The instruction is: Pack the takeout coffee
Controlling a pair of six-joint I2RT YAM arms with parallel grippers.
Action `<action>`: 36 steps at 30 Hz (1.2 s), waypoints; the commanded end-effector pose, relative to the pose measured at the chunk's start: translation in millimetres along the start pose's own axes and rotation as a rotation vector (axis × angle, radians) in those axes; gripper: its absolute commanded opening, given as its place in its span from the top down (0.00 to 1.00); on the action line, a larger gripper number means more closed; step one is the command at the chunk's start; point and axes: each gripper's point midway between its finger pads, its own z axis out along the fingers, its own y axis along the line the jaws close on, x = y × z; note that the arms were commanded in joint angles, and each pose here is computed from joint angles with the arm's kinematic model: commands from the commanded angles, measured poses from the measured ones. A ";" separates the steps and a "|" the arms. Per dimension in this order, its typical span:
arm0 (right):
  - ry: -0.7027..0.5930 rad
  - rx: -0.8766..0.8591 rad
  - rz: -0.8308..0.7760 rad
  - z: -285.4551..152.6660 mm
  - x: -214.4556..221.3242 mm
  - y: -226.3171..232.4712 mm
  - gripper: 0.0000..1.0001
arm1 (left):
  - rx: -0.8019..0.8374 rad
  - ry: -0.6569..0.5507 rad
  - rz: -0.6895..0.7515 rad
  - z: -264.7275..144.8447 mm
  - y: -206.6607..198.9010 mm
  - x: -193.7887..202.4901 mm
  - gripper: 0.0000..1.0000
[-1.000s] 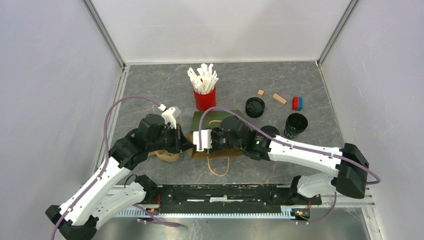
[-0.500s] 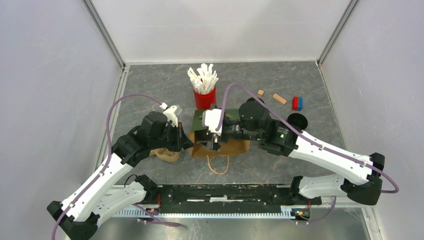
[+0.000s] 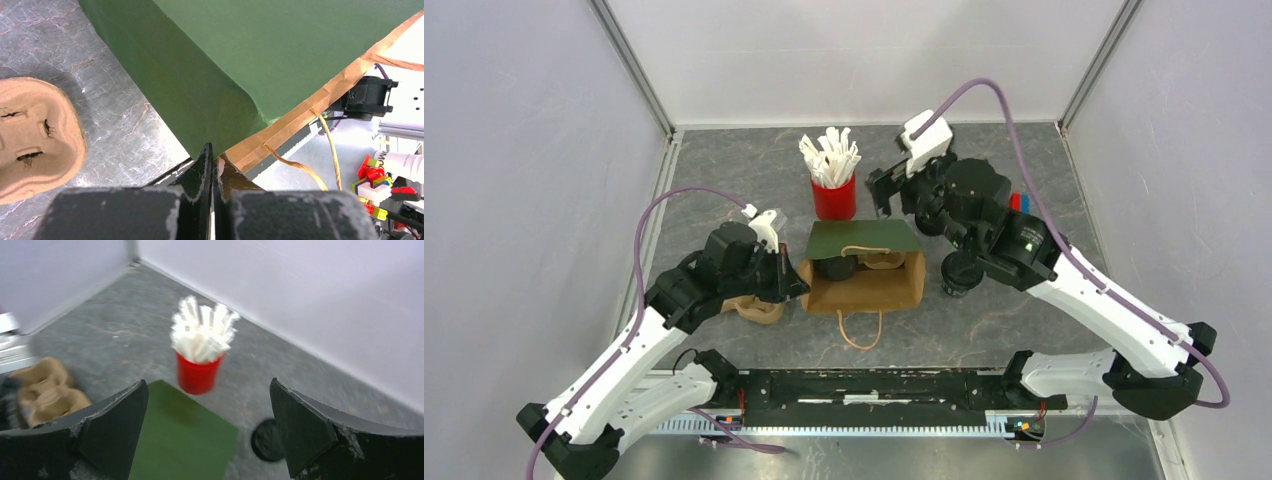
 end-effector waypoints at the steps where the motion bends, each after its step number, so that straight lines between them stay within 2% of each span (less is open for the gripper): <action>1: 0.161 0.245 0.142 -7.4 36.5 -51.8 0.02 | 0.033 -0.042 -0.032 -11.7 -13.7 -12.5 0.98; 7: 0.391 0.392 0.232 -21.9 115.3 -94.3 0.05 | 0.042 -0.050 -0.022 -15.8 -16.7 -14.9 0.98; 13: 0.688 0.390 0.343 -47.3 230.2 -99.8 0.11 | 0.042 -0.059 -0.013 -19.5 -18.7 -18.4 0.98; 16: 0.777 0.412 0.404 -63.8 269.4 -103.7 0.12 | 0.046 -0.068 -0.011 -21.5 -19.5 -19.5 0.98; 20: 0.828 0.412 0.398 -72.7 291.6 -106.3 0.13 | 0.042 -0.067 -0.011 -22.6 -18.1 -17.9 0.98; 25: 0.821 0.358 0.412 -69.4 296.5 -100.5 0.19 | 0.038 -0.063 -0.010 -22.5 -16.9 -16.5 0.98; 36: 0.890 0.367 0.365 -80.1 310.2 -102.4 0.12 | 0.039 -0.057 -0.013 -21.7 -16.5 -14.9 0.98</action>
